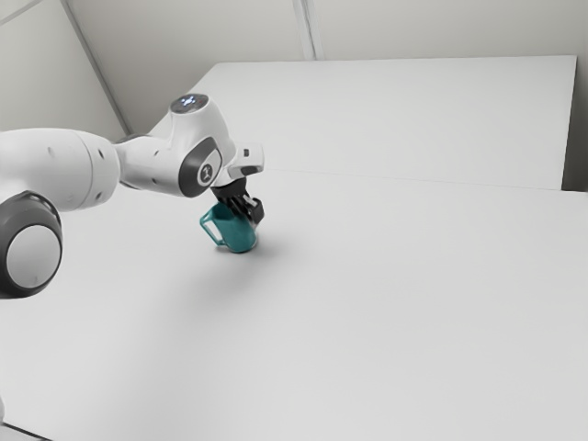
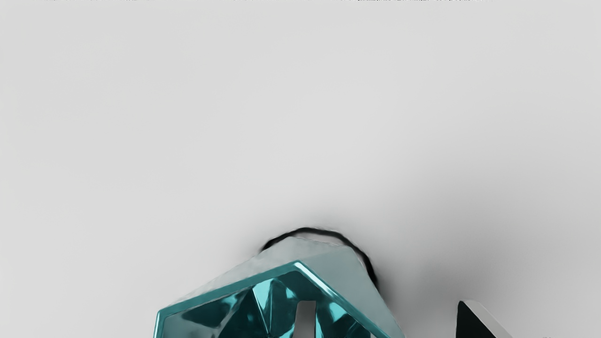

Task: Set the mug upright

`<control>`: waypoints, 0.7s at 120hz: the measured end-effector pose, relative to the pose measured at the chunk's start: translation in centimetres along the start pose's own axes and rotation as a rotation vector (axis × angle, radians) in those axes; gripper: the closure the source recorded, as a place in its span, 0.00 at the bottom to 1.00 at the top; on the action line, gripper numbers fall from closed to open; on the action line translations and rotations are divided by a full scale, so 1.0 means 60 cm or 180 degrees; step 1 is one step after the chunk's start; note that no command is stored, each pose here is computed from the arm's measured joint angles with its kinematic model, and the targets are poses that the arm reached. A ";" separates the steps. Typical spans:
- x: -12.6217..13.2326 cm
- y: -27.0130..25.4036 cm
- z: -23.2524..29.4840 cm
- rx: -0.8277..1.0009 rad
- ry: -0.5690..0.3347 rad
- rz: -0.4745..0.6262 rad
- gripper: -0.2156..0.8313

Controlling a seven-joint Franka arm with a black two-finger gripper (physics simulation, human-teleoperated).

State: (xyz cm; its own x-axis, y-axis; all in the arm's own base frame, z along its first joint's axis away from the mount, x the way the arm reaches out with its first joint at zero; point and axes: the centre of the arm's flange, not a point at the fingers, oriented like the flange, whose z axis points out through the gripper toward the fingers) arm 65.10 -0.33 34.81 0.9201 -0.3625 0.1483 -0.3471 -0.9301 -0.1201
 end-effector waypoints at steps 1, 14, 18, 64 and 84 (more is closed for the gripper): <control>0.000 0.000 -0.001 0.0003 0.0001 0.0002 0.48; 0.007 -0.006 -0.023 0.0055 0.0060 0.0020 0.37; 0.009 -0.007 -0.031 0.0068 0.0079 0.0024 0.35; -0.013 -0.056 -0.231 0.0118 0.0150 -0.0159 0.23; -0.055 -0.086 -0.304 0.0085 -0.0010 -0.0306 0.22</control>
State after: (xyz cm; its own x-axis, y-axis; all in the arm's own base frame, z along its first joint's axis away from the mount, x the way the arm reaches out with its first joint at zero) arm 60.54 4.57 52.83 0.9495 -0.2714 0.1572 -0.2522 -0.9587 -0.1315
